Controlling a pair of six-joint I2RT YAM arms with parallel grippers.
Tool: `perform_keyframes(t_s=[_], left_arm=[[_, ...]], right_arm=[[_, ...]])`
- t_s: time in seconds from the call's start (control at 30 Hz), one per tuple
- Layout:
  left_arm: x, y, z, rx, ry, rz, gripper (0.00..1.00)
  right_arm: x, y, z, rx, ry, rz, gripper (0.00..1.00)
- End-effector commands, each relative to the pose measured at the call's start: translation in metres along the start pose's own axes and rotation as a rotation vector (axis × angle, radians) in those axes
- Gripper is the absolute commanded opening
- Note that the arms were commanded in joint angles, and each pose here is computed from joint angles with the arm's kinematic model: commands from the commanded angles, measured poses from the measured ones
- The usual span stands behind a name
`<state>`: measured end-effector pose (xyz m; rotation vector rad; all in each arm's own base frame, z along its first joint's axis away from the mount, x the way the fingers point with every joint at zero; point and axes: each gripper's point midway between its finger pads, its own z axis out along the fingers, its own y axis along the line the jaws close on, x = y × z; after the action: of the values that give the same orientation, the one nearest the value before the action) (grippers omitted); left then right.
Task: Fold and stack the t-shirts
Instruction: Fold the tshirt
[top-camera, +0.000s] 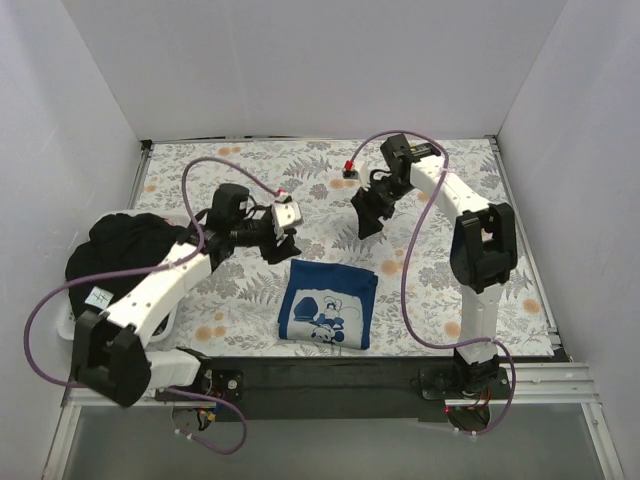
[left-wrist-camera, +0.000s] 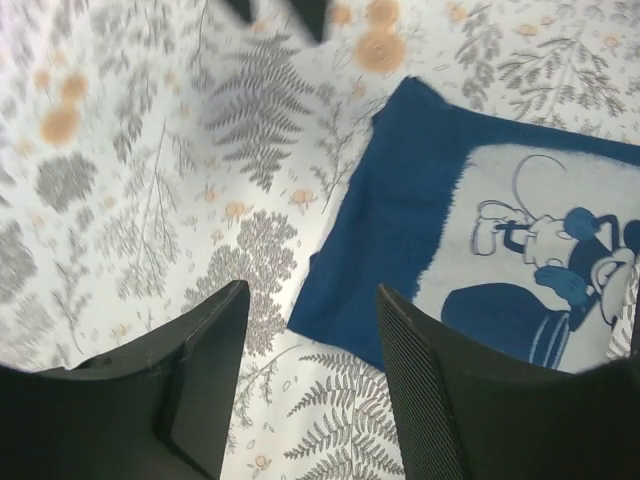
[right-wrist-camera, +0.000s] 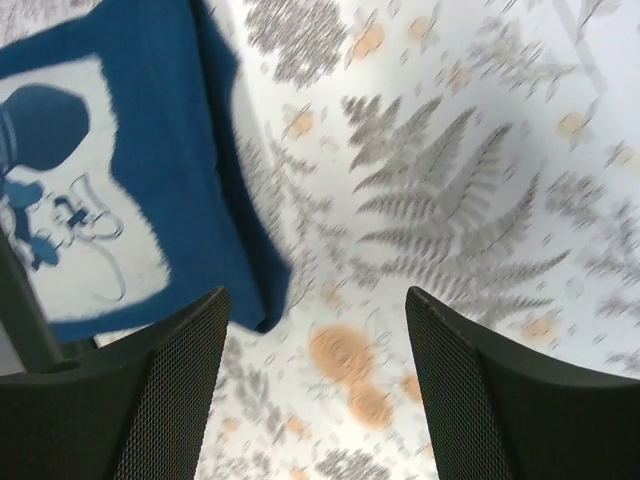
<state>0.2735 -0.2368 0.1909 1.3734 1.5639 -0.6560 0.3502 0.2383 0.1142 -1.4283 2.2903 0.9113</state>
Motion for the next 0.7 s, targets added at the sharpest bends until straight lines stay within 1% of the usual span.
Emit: perform_keyframes(t_s=[0.0, 0.03, 0.07, 0.1, 0.2, 0.27, 0.3, 0.4, 0.53, 0.67], left_arm=[[0.03, -0.006, -0.002, 0.125, 0.13, -0.368, 0.54], [0.035, -0.007, -0.002, 0.155, 0.158, -0.426, 0.55], [0.05, -0.002, 0.006, 0.182, 0.192, -0.493, 0.57], [0.042, 0.009, 0.008, 0.181, 0.179, -0.5, 0.59], [0.058, 0.02, 0.021, 0.204, 0.228, -0.576, 0.61], [0.067, 0.024, 0.026, 0.21, 0.26, -0.6, 0.64], [0.079, 0.028, 0.032, 0.197, 0.289, -0.621, 0.64], [0.093, 0.03, 0.04, 0.202, 0.321, -0.644, 0.65], [0.104, 0.029, 0.046, 0.213, 0.338, -0.666, 0.66], [0.11, 0.024, 0.049, 0.237, 0.346, -0.692, 0.66]], right_arm=[[0.026, 0.039, -0.004, -0.068, 0.066, 0.04, 0.78], [0.031, 0.039, -0.002, -0.07, 0.075, 0.052, 0.77], [0.039, 0.041, 0.002, -0.084, 0.092, 0.071, 0.77], [0.043, 0.04, 0.004, -0.084, 0.103, 0.077, 0.77], [0.057, 0.035, 0.016, -0.095, 0.143, 0.107, 0.75], [0.063, 0.032, 0.022, -0.103, 0.158, 0.119, 0.75], [0.065, 0.032, 0.024, -0.107, 0.166, 0.126, 0.75], [0.074, 0.035, 0.029, -0.128, 0.18, 0.142, 0.74], [0.084, 0.042, 0.032, -0.154, 0.198, 0.155, 0.72], [0.086, 0.049, 0.034, -0.177, 0.199, 0.154, 0.66]])
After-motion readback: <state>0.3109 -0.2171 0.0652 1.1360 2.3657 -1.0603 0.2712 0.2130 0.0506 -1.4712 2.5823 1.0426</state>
